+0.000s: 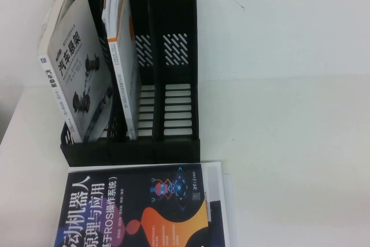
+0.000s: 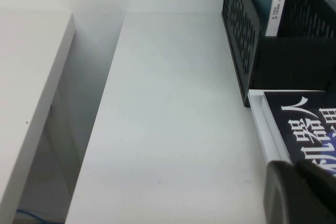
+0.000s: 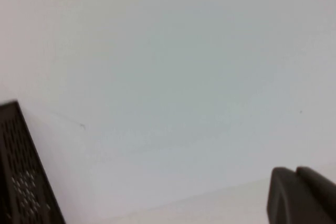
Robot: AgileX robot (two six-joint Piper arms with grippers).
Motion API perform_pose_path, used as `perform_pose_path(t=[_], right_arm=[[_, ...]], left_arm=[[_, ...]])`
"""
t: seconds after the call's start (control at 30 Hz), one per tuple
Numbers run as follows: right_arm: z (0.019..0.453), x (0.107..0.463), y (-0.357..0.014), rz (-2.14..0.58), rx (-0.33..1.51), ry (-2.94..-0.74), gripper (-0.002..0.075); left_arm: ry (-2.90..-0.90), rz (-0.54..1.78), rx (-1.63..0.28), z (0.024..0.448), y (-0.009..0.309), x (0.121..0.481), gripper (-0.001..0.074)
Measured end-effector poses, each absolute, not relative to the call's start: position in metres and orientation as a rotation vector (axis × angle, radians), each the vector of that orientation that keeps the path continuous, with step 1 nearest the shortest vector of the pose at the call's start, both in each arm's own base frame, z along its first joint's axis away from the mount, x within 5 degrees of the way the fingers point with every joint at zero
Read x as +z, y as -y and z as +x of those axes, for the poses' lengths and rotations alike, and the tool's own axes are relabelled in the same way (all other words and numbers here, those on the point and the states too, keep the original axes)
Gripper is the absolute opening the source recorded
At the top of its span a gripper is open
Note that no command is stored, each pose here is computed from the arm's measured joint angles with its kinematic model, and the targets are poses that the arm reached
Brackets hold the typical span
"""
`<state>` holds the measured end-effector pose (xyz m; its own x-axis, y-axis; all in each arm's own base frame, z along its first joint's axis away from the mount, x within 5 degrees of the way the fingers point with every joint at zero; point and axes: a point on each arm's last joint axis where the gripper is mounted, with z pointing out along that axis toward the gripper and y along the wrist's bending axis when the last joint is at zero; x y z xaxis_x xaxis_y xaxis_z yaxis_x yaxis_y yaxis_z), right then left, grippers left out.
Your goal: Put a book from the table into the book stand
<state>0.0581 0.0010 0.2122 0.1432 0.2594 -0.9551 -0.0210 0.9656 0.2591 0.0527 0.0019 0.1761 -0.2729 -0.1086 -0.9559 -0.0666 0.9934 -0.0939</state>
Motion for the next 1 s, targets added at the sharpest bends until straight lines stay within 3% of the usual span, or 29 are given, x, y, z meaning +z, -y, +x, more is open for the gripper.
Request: perform_pose_path(t=[0.1,0.43,0.7,1.0], right_arm=[[0.058,0.211,0.001,0.244,0.222,-1.419,-0.0001],[0.056,0.191,0.003,0.121,0.035,-1.649,-0.0001],[0.052,0.171,0.000,0.159,0.125,-1.873,-0.0001],[0.052,0.170,-0.001,0.137,0.145,-1.898,-0.0001]], left_arm=[[-1.849,-0.127,-0.041,0.053,-0.002,0.176,-0.0002],[-1.849,-0.127,-0.041,0.053,-0.002,0.176,-0.0002],[-1.849,-0.127,-0.041,0.053,-0.002,0.176,-0.0003],[-1.849,-0.127,-0.041,0.053,-0.002,0.176,-0.0003]])
